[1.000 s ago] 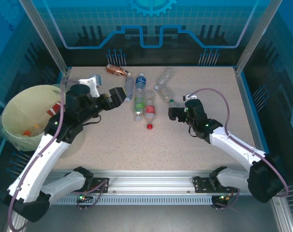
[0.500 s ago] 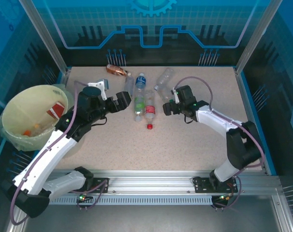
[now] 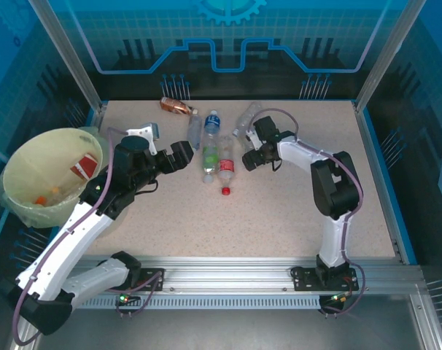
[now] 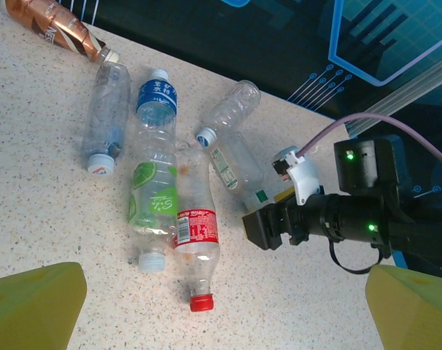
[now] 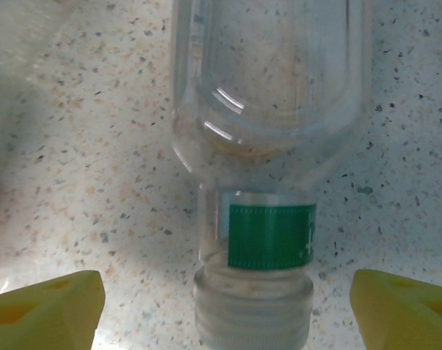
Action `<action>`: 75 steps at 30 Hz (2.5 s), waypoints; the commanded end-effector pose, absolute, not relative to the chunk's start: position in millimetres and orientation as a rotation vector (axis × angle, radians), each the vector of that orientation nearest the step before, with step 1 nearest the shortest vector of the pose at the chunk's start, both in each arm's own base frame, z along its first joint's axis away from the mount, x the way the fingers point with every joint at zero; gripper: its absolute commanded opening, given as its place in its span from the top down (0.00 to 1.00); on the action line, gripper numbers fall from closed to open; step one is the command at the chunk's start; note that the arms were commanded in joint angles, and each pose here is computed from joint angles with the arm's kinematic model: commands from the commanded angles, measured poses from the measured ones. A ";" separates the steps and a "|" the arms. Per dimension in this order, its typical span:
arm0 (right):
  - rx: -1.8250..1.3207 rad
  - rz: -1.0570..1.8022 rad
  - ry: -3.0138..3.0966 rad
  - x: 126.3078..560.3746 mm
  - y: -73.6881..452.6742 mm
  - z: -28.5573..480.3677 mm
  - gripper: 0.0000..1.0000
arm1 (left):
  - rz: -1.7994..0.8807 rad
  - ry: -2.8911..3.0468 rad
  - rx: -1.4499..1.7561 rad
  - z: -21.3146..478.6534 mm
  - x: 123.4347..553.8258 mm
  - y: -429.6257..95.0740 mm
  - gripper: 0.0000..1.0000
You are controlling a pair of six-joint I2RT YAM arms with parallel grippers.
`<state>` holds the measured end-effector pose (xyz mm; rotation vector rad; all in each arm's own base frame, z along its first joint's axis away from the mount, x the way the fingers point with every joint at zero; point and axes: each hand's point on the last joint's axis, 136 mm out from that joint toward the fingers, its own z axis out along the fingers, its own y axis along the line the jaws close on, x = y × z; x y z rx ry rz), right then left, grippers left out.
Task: Put the plastic bottles in the bin
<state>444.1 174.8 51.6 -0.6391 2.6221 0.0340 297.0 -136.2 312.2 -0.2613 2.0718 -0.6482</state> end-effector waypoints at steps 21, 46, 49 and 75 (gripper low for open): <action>-0.594 0.014 2.701 438.6 164.7 50.5 0.54 | -0.630 2.118 -0.245 299.4 302.3 -142.1 0.01; -0.559 0.365 2.402 319.9 202.0 130.9 0.64 | -1.072 2.228 -0.176 246.7 327.8 -230.3 0.01; -0.594 0.490 2.379 299.0 216.5 138.9 0.64 | -1.109 2.215 -0.124 246.6 328.9 -245.7 0.04; -0.821 0.889 2.216 239.7 283.8 179.2 0.61 | -0.983 2.304 -0.160 212.3 346.8 -276.7 0.25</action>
